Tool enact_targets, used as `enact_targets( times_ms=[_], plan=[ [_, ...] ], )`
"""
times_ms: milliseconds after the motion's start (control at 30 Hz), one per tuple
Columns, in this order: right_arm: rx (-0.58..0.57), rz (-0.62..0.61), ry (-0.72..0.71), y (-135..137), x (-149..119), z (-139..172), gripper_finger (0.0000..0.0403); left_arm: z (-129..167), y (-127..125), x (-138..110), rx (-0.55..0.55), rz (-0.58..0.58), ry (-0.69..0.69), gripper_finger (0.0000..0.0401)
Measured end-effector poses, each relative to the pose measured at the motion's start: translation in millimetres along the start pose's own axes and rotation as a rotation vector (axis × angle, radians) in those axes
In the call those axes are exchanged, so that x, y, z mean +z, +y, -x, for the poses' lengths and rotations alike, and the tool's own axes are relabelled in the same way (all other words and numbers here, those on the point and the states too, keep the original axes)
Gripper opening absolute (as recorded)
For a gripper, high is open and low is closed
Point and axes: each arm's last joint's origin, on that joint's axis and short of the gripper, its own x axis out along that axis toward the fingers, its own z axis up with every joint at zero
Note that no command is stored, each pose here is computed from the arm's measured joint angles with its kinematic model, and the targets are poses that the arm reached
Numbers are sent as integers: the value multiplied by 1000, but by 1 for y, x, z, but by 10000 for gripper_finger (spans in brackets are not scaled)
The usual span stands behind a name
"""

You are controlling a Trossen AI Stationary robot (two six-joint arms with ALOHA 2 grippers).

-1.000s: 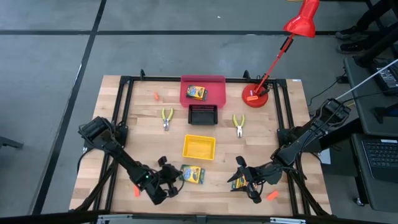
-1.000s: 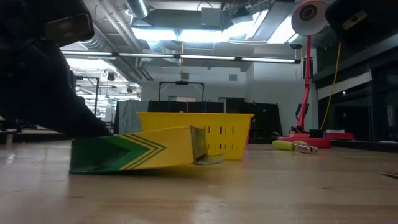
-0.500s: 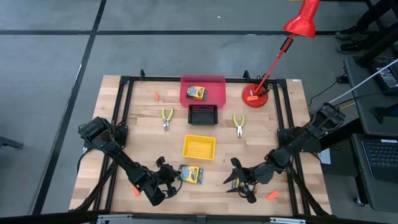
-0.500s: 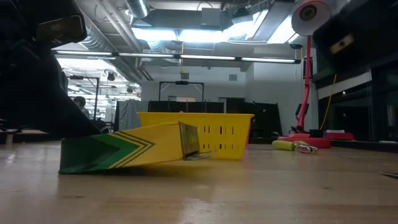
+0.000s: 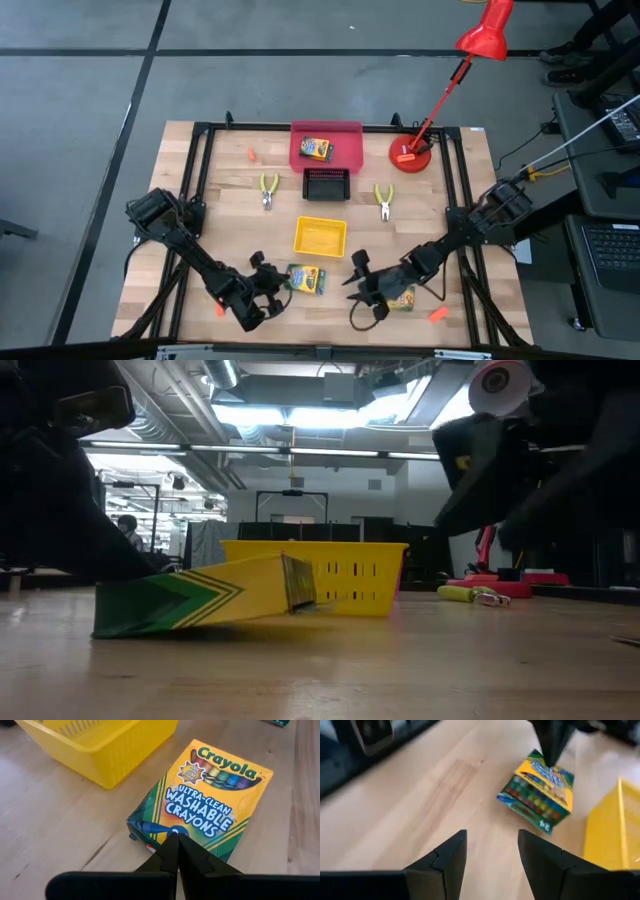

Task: Pick & Place School Supplies
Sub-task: Put the yellow crayon box into the red bin

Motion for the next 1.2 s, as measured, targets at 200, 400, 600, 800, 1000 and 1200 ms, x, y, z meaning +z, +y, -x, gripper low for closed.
enact_targets(
  times_ms=[200,400,600,800,1000,1200],
  plan=[
    [-103,247,50,4,3,-14,181,3,-1,-3,0,9,-19,2],
    [-156,357,84,4,3,-30,181,3,-1,-3,-2,29,-22,2],
    [-158,403,106,4,0,-42,181,3,-1,-3,4,32,-26,2],
    [-182,421,94,-1,7,-46,181,1,1,-6,24,44,-32,2],
    [-172,424,93,-4,8,-47,181,-2,1,-14,42,73,-55,2],
    [-150,411,84,-4,8,-47,181,2,0,-17,39,75,-64,2]
  ],
)
